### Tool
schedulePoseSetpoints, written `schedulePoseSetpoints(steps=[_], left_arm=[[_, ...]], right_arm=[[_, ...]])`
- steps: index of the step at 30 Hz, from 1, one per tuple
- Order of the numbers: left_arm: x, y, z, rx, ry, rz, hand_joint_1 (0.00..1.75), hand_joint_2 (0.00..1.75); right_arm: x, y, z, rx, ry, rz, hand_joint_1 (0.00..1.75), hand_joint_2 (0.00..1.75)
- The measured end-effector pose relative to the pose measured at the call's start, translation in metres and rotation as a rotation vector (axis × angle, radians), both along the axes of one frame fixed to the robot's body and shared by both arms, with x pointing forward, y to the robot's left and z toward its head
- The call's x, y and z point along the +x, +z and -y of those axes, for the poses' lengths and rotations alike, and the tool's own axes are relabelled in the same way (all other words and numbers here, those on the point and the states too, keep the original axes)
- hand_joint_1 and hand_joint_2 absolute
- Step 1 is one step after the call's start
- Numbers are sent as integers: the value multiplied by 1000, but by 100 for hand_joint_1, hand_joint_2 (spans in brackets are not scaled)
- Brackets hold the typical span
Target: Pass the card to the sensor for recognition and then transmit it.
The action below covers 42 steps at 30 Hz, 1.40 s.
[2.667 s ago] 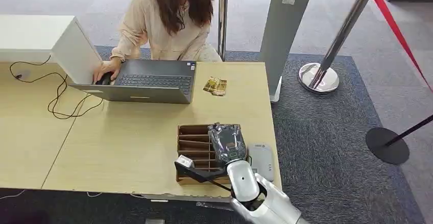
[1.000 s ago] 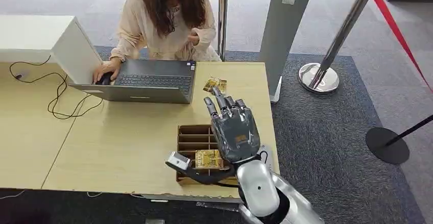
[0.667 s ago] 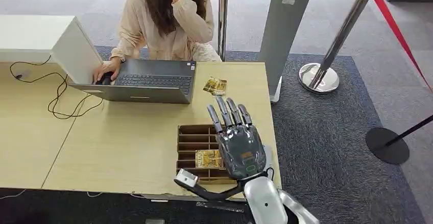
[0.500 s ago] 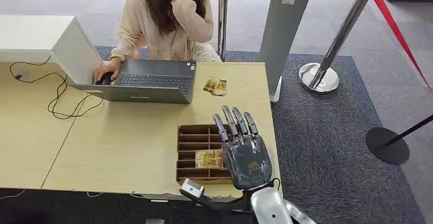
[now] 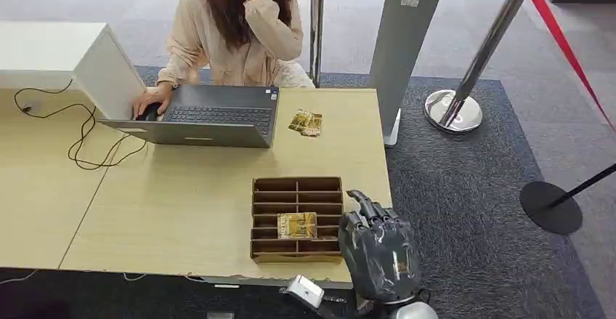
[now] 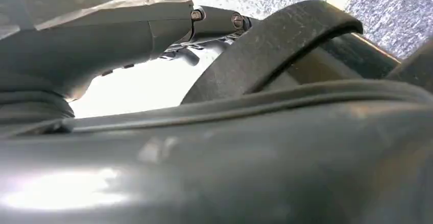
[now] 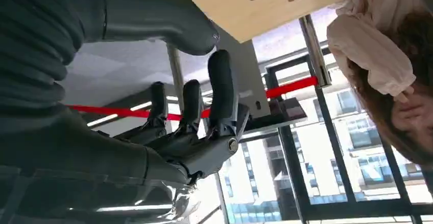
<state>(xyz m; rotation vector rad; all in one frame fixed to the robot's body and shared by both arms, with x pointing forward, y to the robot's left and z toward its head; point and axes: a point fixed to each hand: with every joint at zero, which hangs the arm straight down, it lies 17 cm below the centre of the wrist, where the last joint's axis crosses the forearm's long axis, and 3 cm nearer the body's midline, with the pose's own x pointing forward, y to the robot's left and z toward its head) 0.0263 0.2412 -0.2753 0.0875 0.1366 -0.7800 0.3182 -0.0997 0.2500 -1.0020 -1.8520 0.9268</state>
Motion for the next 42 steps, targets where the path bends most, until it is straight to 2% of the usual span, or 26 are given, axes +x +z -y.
schedulePoseSetpoints(steps=[2, 3, 8, 16, 25, 42], left_arm=[[0, 0, -1, 4, 3, -2, 0, 0], [0, 0, -1, 5, 6, -3, 0, 0], [0, 0, -3, 12, 9, -9, 0, 0], [-1, 1, -9, 31, 3, -18, 0, 0], [-1, 1, -10, 33, 3, -17, 0, 0], [0, 1, -12, 36, 0, -15, 0, 0]], right_arm=[[-1, -3, 0, 17, 11, -14, 56, 175], [-1, -8, -2, 20, 20, -28, 56, 175], [0, -26, -9, 35, 60, -81, 33, 175], [5, -63, -22, 42, 110, -155, 45, 175], [12, -98, -32, 10, 121, -230, 47, 175], [21, -106, -54, -10, 146, -234, 51, 175]])
